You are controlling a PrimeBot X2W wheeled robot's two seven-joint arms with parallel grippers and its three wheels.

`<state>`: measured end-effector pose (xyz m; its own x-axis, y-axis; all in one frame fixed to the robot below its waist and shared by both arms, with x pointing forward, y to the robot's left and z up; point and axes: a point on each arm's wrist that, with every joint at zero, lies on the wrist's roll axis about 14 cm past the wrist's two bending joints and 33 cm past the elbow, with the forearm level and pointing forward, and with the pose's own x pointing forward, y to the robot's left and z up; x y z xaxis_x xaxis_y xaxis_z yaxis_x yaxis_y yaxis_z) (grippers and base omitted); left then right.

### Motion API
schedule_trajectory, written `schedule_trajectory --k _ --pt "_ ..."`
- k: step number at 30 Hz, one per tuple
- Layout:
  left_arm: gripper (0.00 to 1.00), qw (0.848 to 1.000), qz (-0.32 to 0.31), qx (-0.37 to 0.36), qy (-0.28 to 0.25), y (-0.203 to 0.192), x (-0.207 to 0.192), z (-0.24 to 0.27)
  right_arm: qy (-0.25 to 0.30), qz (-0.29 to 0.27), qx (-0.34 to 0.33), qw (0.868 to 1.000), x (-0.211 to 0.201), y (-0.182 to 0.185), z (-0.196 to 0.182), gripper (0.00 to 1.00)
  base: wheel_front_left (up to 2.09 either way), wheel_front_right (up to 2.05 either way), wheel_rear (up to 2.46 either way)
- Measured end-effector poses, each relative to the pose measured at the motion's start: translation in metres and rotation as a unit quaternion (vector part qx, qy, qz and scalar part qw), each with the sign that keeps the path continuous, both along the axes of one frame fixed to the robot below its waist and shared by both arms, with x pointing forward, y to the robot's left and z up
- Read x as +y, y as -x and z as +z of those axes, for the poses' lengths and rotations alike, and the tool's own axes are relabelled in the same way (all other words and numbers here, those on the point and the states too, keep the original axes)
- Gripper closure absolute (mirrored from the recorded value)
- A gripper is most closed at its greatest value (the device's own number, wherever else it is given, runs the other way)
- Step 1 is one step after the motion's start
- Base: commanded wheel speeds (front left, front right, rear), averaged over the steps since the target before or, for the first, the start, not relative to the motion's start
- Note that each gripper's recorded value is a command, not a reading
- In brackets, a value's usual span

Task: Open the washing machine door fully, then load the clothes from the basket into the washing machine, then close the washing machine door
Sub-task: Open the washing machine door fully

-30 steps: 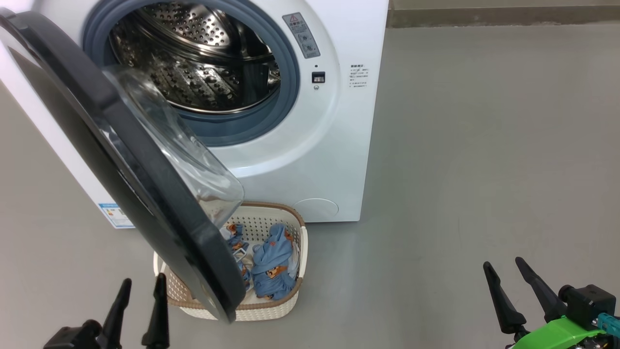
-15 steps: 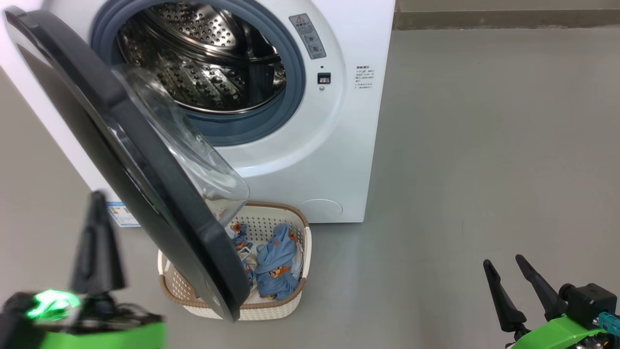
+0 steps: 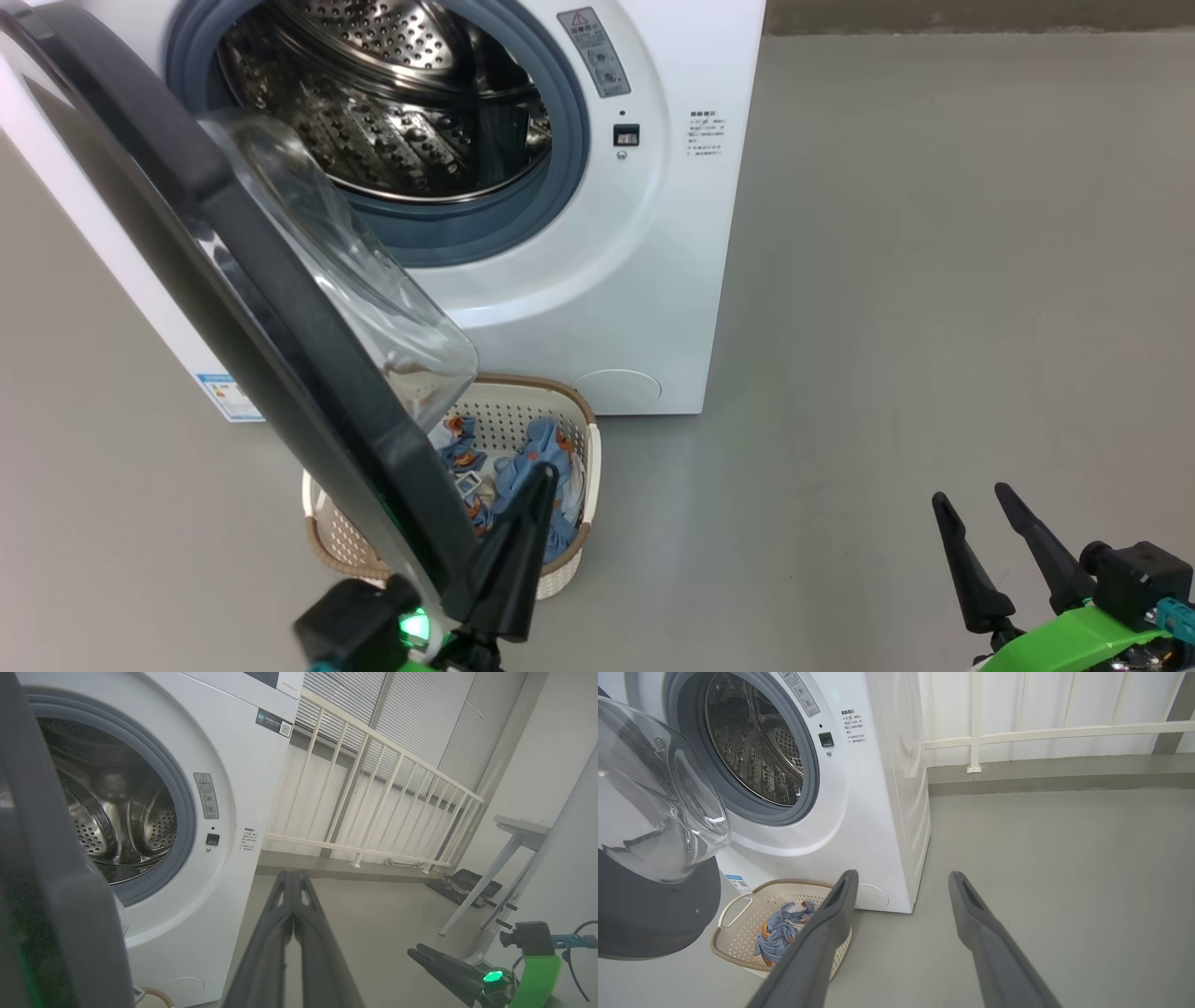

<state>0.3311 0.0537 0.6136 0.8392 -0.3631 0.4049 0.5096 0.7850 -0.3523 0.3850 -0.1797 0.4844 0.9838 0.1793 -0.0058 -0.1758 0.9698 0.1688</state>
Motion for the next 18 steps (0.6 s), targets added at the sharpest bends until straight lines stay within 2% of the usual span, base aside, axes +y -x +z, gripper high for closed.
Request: schedule_trajectory --k 7,18 --pt "1.00 0.997 -0.005 0.076 -0.006 -0.021 -0.002 -0.047 -0.003 0.003 0.007 1.000 0.003 -0.001 -0.005 0.00 0.00 0.00 0.00" --pt "1.00 0.993 0.032 0.114 -0.004 -0.039 0.019 -0.070 -0.004 0.006 0.008 1.000 0.006 -0.002 -0.006 0.00 0.00 0.00 0.00"
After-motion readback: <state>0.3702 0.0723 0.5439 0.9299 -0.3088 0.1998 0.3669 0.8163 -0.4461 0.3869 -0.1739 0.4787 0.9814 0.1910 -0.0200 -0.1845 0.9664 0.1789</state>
